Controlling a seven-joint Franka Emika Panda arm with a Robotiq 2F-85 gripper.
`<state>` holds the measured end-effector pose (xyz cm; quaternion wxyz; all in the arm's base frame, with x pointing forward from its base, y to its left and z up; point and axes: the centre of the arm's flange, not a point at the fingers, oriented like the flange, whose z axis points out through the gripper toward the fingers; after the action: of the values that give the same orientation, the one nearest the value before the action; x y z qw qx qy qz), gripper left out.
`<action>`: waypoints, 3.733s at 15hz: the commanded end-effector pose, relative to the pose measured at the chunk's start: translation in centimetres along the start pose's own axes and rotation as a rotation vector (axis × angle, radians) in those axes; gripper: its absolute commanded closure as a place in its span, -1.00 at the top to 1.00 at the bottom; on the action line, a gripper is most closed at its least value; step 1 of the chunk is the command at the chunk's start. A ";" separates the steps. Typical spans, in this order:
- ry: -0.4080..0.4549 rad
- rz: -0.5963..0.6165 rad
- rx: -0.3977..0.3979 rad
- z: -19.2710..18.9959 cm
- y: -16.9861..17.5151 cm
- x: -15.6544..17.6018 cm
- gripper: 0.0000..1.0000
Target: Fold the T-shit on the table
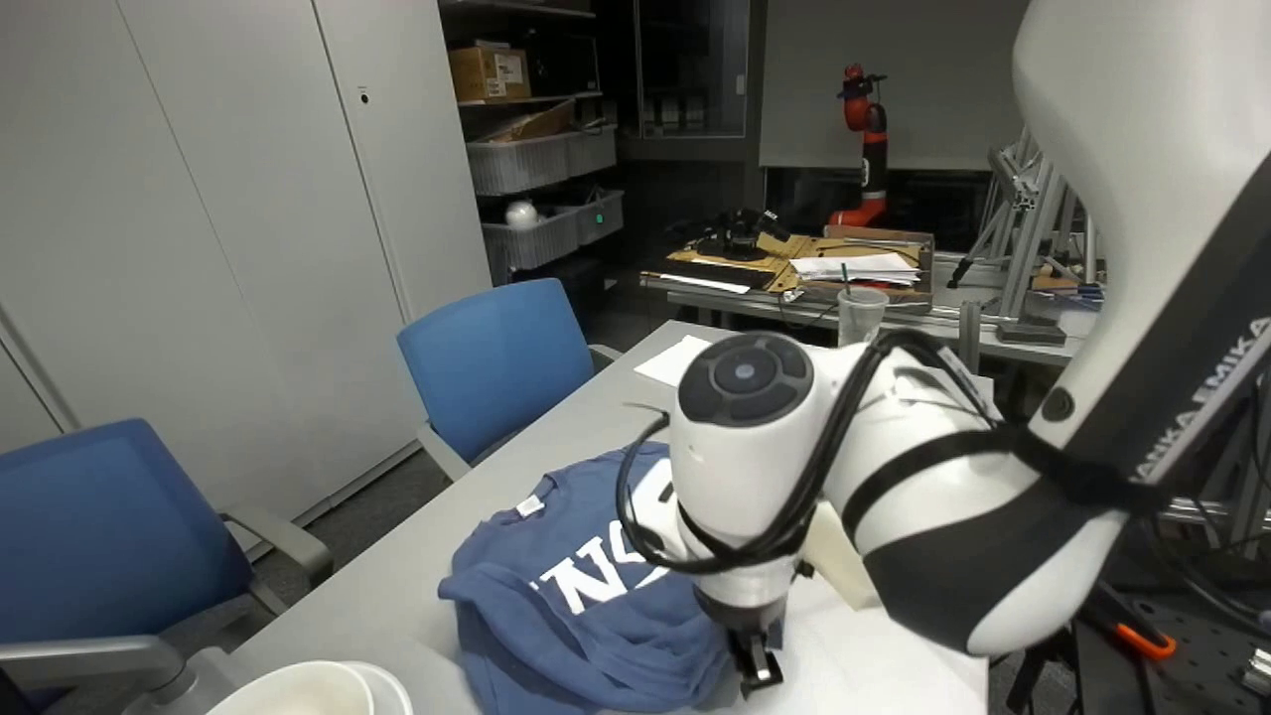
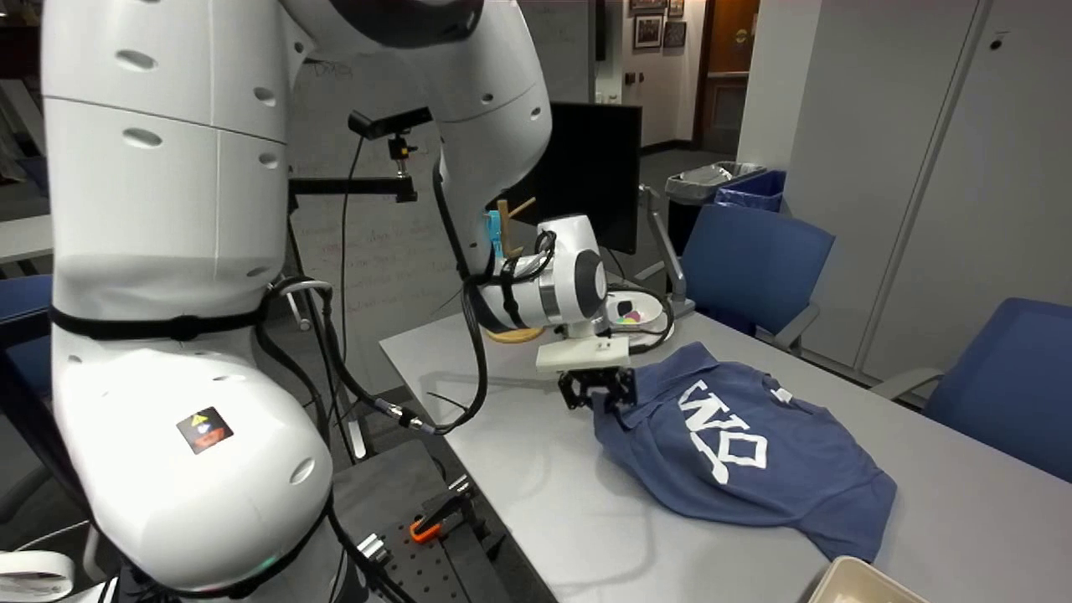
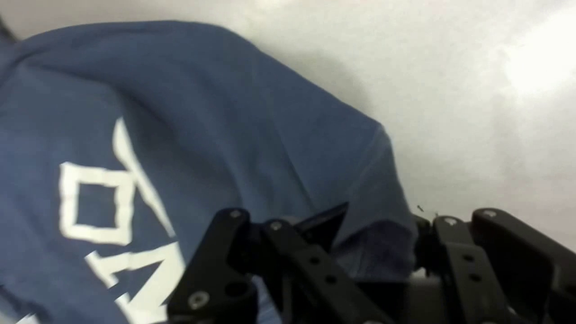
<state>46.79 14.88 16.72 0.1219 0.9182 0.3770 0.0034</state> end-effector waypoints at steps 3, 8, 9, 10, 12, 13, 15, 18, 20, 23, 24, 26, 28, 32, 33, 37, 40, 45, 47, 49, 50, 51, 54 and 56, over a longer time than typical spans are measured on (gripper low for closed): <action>0.088 0.078 -0.283 -5.1 6.7 4.2 -1.00; 0.135 0.238 -0.479 -4.0 10.9 8.7 -1.00; 0.136 0.274 -0.515 -3.8 11.4 9.3 -1.00; 0.131 0.312 -0.538 -3.4 11.7 9.8 -1.00; 0.108 0.378 -0.586 -2.8 12.0 10.5 -1.00; 0.092 0.407 -0.612 -2.5 11.9 10.8 -1.00; 0.072 0.451 -0.630 -2.0 11.8 11.4 -1.00; 0.080 0.439 -0.573 -1.4 11.3 12.2 -1.00; 0.071 0.437 -0.576 -1.7 10.6 11.2 -1.00; 0.072 0.443 -0.570 -1.5 10.8 11.4 -1.00; 0.072 0.444 -0.570 -1.5 10.9 11.4 -1.00; 0.058 0.442 -0.552 -1.8 11.4 11.2 -1.00; 0.024 0.480 -0.537 -1.7 13.9 10.4 -1.00; -0.033 0.620 -0.461 -1.3 20.6 7.0 -1.00; -0.040 0.662 -0.438 -1.1 22.2 6.3 -1.00; -0.042 0.854 -0.412 -0.7 26.9 4.7 -1.00; 0.001 0.960 -0.375 -0.5 28.2 5.0 -1.00; 0.073 1.185 -0.441 -0.2 28.8 6.5 -1.00; 0.098 1.275 -0.486 0.0 29.1 6.9 -1.00; 0.121 1.356 -0.536 0.1 29.4 7.1 -1.00; 0.124 1.388 -0.552 0.1 29.4 7.2 -0.50; 0.127 1.422 -0.573 0.2 29.5 7.3 -0.47; 0.155 1.514 -0.648 0.5 29.8 7.4 -0.02; 0.150 1.540 -0.653 0.5 29.8 7.5 0.25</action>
<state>71.74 -0.88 22.55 0.3021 0.8546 -0.3445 0.2441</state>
